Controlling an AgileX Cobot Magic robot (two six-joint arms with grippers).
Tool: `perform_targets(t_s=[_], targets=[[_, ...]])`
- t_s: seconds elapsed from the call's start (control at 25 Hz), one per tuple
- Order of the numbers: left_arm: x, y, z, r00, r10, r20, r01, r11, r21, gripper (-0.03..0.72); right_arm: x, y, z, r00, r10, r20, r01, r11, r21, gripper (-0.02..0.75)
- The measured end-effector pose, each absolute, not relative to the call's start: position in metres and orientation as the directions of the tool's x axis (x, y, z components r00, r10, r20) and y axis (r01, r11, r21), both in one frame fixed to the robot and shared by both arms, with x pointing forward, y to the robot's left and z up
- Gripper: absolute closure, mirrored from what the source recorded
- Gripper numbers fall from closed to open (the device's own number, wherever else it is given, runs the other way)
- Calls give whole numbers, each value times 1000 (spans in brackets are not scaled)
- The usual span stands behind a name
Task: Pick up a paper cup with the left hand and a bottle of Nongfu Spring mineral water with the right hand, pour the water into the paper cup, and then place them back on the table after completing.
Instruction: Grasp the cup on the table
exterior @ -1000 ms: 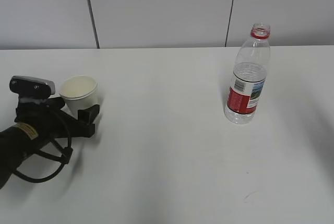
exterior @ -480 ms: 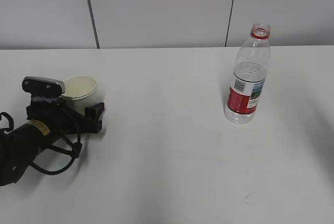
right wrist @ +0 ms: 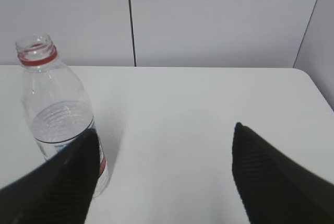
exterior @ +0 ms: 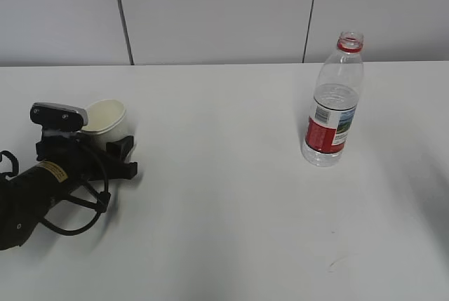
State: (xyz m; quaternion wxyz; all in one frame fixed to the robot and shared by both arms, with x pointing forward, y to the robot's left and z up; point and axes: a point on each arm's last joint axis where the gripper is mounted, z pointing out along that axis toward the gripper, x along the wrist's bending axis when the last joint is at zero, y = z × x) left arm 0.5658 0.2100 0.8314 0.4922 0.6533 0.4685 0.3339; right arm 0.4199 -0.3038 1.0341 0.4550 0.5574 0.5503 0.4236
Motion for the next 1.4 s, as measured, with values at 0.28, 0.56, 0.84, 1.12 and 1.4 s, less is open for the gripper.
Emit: perform_targets(t_s=[0.28,0.56,0.84,1.12,1.4], targets=[[566,210,831,339,940,-25,282,-77,956,312,423,-296,1006,-46,999,-14,197,23,980,151],[566,210,831,339,940,-25,282,-77,956,312,450,-282,978,-209,978,-18,180,57,982,151],[566,210,832,339,940,-25,282,-77,956,314,471,-275,940,-274,960,65,173,-17,985,151],[566,210,832,339,940,-25,282,-76,957,314,477,-273,924,-298,950,89,196,-30,980,150],[566,210,832,339,940,-25,282,-76,957,314,477,-273,924,-291,952,93,193,-36,980,151]])
